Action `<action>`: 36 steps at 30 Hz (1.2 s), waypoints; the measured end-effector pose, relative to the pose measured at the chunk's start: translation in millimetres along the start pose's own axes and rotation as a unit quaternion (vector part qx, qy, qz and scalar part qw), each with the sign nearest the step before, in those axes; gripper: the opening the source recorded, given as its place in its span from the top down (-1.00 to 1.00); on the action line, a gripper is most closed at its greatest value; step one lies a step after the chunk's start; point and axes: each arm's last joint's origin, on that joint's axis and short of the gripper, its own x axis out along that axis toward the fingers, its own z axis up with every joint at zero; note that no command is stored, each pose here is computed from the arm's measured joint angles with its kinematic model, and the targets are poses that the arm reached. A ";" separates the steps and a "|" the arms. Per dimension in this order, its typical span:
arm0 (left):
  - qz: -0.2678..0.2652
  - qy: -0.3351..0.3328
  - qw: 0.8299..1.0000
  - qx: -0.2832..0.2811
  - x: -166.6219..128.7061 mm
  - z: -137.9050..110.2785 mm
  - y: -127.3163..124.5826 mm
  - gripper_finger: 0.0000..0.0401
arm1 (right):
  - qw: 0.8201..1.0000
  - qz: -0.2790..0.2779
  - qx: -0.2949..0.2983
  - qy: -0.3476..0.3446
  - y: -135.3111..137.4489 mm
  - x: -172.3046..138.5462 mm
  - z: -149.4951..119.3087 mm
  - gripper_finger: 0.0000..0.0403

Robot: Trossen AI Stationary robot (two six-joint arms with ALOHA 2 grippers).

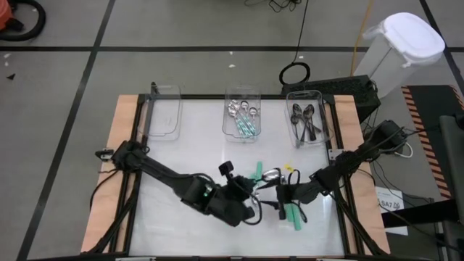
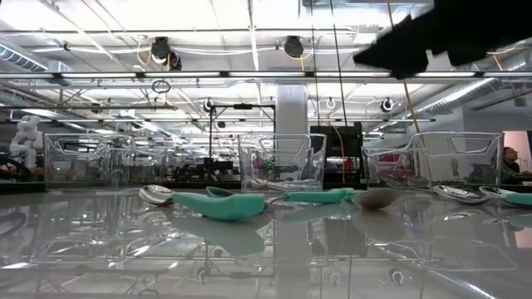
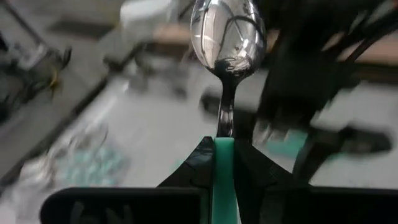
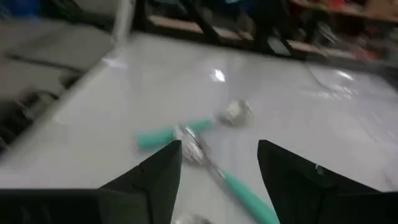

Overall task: Sort silverware by color (type)
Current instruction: Put the green spoon into the left transparent bin

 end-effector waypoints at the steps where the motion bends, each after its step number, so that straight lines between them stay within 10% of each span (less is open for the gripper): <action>1: -0.006 -0.019 1.000 -0.002 -4.4 6.2 -2.4 0.84 | 1.000 0.010 0.003 -0.021 1.4 1.4 3.0 -0.02; 12: -0.053 -0.120 0.991 0.011 -18.9 23.6 -25.9 0.84 | 0.968 0.108 0.024 -0.227 10.7 -3.3 35.5 -0.07; 25: -0.112 -0.167 0.979 0.025 9.8 19.3 -49.6 0.84 | 0.965 0.119 0.000 -0.234 11.6 -3.7 36.0 -0.04; 36: -0.133 -0.161 0.977 0.037 9.9 17.9 -50.9 0.84 | 0.964 0.124 -0.034 -0.233 12.5 -3.4 34.8 0.63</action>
